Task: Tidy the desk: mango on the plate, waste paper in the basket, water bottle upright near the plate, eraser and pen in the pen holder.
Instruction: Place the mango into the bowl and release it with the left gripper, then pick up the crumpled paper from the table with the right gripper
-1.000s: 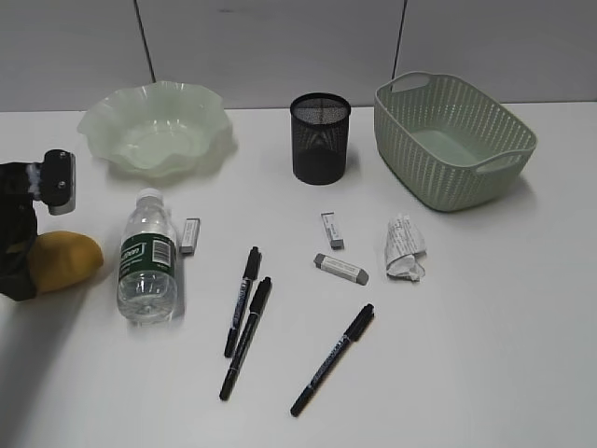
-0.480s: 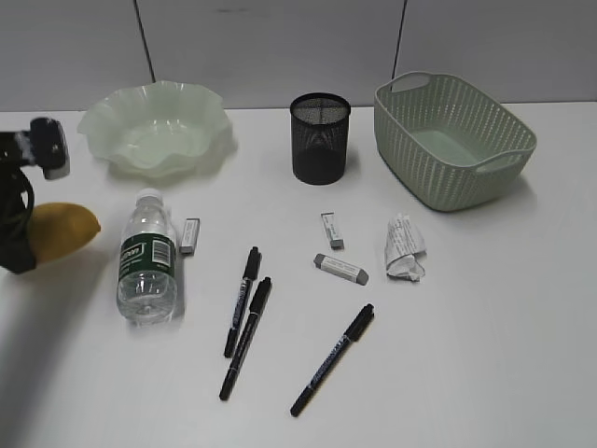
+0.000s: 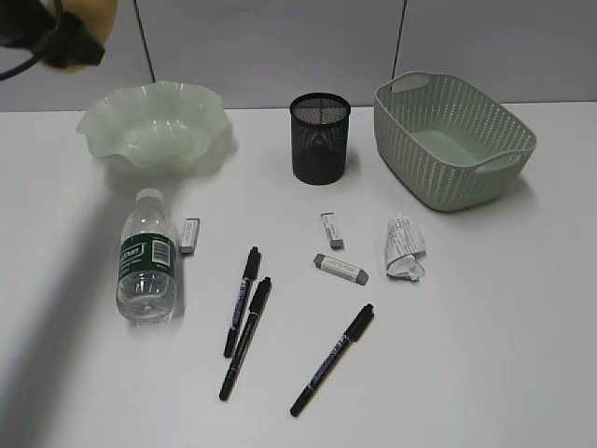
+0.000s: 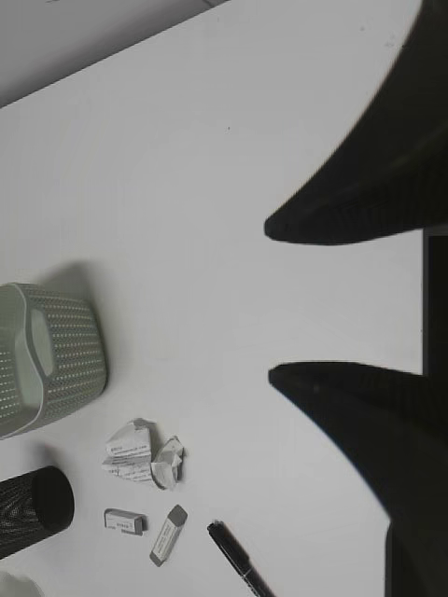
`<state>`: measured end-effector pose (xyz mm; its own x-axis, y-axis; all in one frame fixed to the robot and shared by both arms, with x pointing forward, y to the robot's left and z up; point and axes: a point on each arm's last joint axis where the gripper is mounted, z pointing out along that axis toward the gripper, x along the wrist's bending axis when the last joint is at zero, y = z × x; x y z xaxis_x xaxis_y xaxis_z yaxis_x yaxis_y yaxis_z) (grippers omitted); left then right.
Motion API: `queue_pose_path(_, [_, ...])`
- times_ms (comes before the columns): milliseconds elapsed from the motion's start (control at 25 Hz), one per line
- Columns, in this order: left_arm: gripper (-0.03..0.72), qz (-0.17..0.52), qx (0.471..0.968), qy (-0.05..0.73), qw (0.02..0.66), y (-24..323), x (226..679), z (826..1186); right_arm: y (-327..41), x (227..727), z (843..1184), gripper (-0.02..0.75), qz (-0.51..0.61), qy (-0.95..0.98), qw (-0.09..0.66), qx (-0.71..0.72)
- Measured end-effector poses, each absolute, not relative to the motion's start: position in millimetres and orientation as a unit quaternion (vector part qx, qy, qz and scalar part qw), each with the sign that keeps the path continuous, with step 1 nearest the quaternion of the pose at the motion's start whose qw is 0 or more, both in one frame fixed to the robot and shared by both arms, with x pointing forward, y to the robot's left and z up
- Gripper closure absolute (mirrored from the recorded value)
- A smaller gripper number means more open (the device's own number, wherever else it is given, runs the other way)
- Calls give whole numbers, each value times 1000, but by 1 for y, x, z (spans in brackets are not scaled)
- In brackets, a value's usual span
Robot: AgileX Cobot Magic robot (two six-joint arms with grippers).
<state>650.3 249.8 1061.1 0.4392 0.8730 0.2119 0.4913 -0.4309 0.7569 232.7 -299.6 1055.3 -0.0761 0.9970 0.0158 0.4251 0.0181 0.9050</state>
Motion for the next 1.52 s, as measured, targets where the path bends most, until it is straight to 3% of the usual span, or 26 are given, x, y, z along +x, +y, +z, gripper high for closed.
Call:
queue_pose_path(240, [123,330,756,433,364,216,705,1044,-300,233,1055,398,398,616,359,577])
queue_pose_path(440, [122,276,746,488,359,208,736,988,-300,233,1055,398,398,616,359,577])
queue_pose_path(600, [22,242,739,525,345,210,745,950,-300,233,1055,398,398,616,359,577])
queue_pose_path(800, [14,236,740,530,342,210,746,944,-300,233,1055,398,398,616,359,577])
queue_pose_path(1000, [73,201,762,516,335,208,730,977,-300,233,1055,398,398,616,359,577])
queue_pose_path(1160, [160,182,785,492,330,210,700,1041,-300,233,1055,398,398,616,359,577])
queue_pose_path(1400, [186,173,751,534,347,231,645,1132,-300,233,1055,398,398,616,359,577])
queue_pose_path(1520, [186,185,746,555,317,249,615,1163,-300,233,1055,398,397,617,359,577])
